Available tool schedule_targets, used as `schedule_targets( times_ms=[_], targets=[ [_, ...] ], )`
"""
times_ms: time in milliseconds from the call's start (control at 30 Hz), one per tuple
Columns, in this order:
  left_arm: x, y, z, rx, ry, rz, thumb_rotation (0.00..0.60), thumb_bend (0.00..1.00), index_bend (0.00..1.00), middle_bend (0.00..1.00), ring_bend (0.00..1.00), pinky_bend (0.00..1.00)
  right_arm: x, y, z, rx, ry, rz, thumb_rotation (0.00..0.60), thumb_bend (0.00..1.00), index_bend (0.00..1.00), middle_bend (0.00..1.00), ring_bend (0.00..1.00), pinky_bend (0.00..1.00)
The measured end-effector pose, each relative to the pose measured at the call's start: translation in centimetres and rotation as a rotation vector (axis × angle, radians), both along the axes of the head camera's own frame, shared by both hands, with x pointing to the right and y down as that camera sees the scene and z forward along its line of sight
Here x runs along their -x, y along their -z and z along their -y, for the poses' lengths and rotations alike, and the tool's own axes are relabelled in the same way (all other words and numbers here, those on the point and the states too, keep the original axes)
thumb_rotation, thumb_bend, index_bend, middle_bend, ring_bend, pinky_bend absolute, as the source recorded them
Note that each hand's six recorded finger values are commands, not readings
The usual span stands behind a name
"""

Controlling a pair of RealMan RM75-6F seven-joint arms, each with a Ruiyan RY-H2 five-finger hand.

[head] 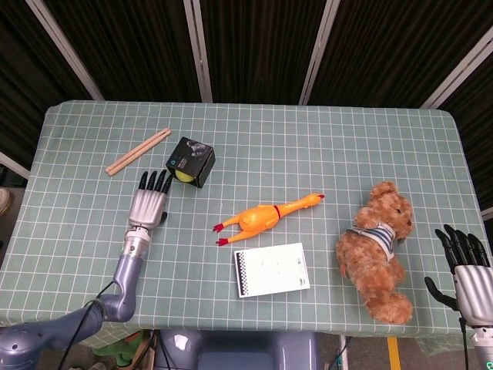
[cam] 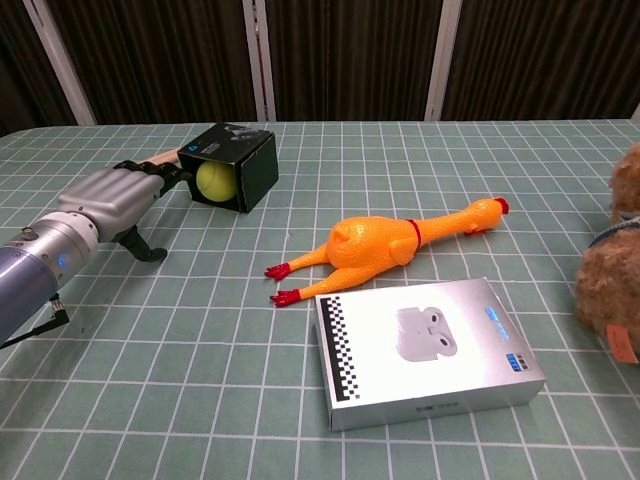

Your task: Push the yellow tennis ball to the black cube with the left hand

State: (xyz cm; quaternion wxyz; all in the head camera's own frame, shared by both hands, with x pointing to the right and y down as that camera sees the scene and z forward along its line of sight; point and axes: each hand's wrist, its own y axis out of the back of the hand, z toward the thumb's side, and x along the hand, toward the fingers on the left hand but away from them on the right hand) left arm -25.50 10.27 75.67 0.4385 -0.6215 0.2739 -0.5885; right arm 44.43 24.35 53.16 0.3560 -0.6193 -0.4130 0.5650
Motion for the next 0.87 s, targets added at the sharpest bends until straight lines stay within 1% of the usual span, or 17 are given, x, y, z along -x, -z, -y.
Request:
schedule_targets(
  times_ms=[133, 233, 300, 333, 433, 467, 533, 567, 667, 767, 867],
  targets=[
    [0.0, 0.7, -1.0, 0.024, -0.016, -0.027, 0.600, 0.18, 0.00, 0.04, 0.00, 0.00, 0.0, 0.0, 0.2, -0.006, 0.000, -0.001, 0.600, 0.34, 0.00, 0.00, 0.00, 0.04],
    [0.4, 2.2, -2.1, 0.020, -0.041, -0.054, 0.600, 0.17, 0.00, 0.04, 0.00, 0.00, 0.1, 0.1, 0.1, -0.012, 0.005, 0.002, 0.600, 0.34, 0.00, 0.00, 0.00, 0.03],
    [1.3, 4.2, -3.2, -0.002, -0.061, -0.083, 0.600, 0.15, 0.00, 0.04, 0.00, 0.00, 0.2, 0.1, 0.1, -0.014, 0.008, 0.004, 0.600, 0.34, 0.00, 0.00, 0.00, 0.03],
    [1.6, 4.8, -3.5, -0.010, -0.065, -0.091, 0.600, 0.14, 0.00, 0.04, 0.00, 0.00, 0.3, 0.1, 0.0, -0.014, 0.012, 0.005, 0.600, 0.34, 0.00, 0.00, 0.00, 0.03],
    [4.0, 8.3, -5.2, -0.054, -0.073, -0.131, 0.600, 0.11, 0.00, 0.03, 0.00, 0.00, 0.7, 0.0, -0.2, -0.012, 0.024, 0.008, 0.600, 0.34, 0.00, 0.00, 0.00, 0.01],
    [5.4, 9.7, -6.1, -0.073, -0.071, -0.138, 0.600, 0.09, 0.00, 0.03, 0.00, 0.00, 0.8, 0.0, -0.2, -0.013, 0.027, 0.009, 0.600, 0.34, 0.00, 0.00, 0.00, 0.00],
    [7.9, 11.6, -7.5, -0.092, -0.055, -0.136, 0.600, 0.08, 0.00, 0.02, 0.00, 0.00, 0.9, 0.0, -0.2, -0.018, 0.032, 0.007, 0.600, 0.34, 0.00, 0.00, 0.00, 0.00],
    [9.7, 12.7, -8.6, -0.095, -0.027, -0.135, 0.600, 0.07, 0.00, 0.02, 0.00, 0.00, 1.0, 0.0, -0.3, -0.021, 0.034, 0.005, 0.600, 0.34, 0.00, 0.00, 0.00, 0.00],
    [13.1, 14.9, -11.2, -0.092, 0.069, -0.156, 0.600, 0.07, 0.00, 0.02, 0.00, 0.00, 1.3, 0.1, -0.3, -0.033, 0.044, 0.006, 0.600, 0.34, 0.00, 0.00, 0.00, 0.00],
    [14.3, 16.3, -12.3, -0.099, 0.088, -0.161, 0.600, 0.06, 0.00, 0.02, 0.00, 0.00, 1.8, 0.1, -0.5, -0.039, 0.063, 0.016, 0.600, 0.34, 0.00, 0.00, 0.00, 0.00],
    [15.4, 18.0, -13.1, -0.126, 0.087, -0.142, 0.600, 0.05, 0.00, 0.02, 0.00, 0.00, 2.2, 0.1, -0.8, -0.040, 0.083, 0.023, 0.600, 0.34, 0.00, 0.00, 0.00, 0.00]
  ],
)
